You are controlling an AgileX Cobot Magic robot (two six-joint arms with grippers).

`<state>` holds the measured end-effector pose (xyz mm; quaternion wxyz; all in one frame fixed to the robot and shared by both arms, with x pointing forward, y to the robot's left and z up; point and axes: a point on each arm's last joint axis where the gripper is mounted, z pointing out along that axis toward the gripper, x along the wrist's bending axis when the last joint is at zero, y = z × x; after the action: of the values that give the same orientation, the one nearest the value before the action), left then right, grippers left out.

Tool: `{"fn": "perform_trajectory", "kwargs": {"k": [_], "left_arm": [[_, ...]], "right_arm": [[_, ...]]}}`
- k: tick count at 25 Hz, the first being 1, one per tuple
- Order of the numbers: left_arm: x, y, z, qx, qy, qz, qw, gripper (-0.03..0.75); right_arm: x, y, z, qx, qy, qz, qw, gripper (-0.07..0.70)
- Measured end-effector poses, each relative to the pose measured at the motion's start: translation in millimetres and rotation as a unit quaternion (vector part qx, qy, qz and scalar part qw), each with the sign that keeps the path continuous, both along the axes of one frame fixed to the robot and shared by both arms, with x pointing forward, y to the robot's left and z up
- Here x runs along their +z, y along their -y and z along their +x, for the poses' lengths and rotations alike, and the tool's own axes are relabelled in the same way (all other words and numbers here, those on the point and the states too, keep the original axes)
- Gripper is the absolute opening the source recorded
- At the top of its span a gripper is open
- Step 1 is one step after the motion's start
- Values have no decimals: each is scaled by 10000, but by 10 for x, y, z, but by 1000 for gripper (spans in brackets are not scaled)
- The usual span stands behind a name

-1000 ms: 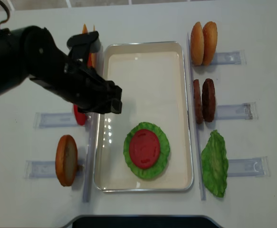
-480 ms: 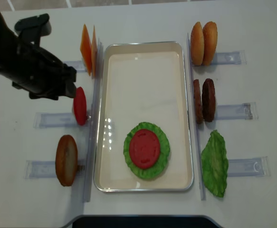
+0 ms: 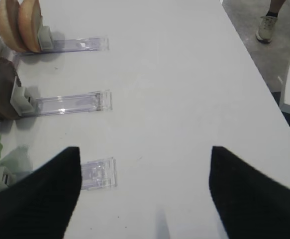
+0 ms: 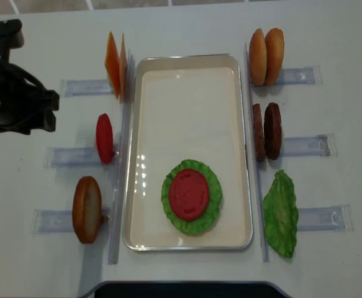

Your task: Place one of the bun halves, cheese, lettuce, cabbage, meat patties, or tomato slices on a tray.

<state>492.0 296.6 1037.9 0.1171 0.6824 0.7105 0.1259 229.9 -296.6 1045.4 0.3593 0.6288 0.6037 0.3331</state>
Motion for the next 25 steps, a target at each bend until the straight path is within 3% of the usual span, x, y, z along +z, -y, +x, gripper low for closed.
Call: {"fn": "perform_trajectory", "kwargs": {"k": [8,16,25], "left_arm": [[103,-19,-203,-12,219,65,9997,412],[-12,-33,-672,-3,232,65,9997,412],[-45,-48,-1257,52,653,19,9978,410]], "right_arm": [[0,0,0,0,0,0,10000,536],[0,0,0,0,0,0,10000,536],[0,0,0,0,0,0,10000,536]]}}
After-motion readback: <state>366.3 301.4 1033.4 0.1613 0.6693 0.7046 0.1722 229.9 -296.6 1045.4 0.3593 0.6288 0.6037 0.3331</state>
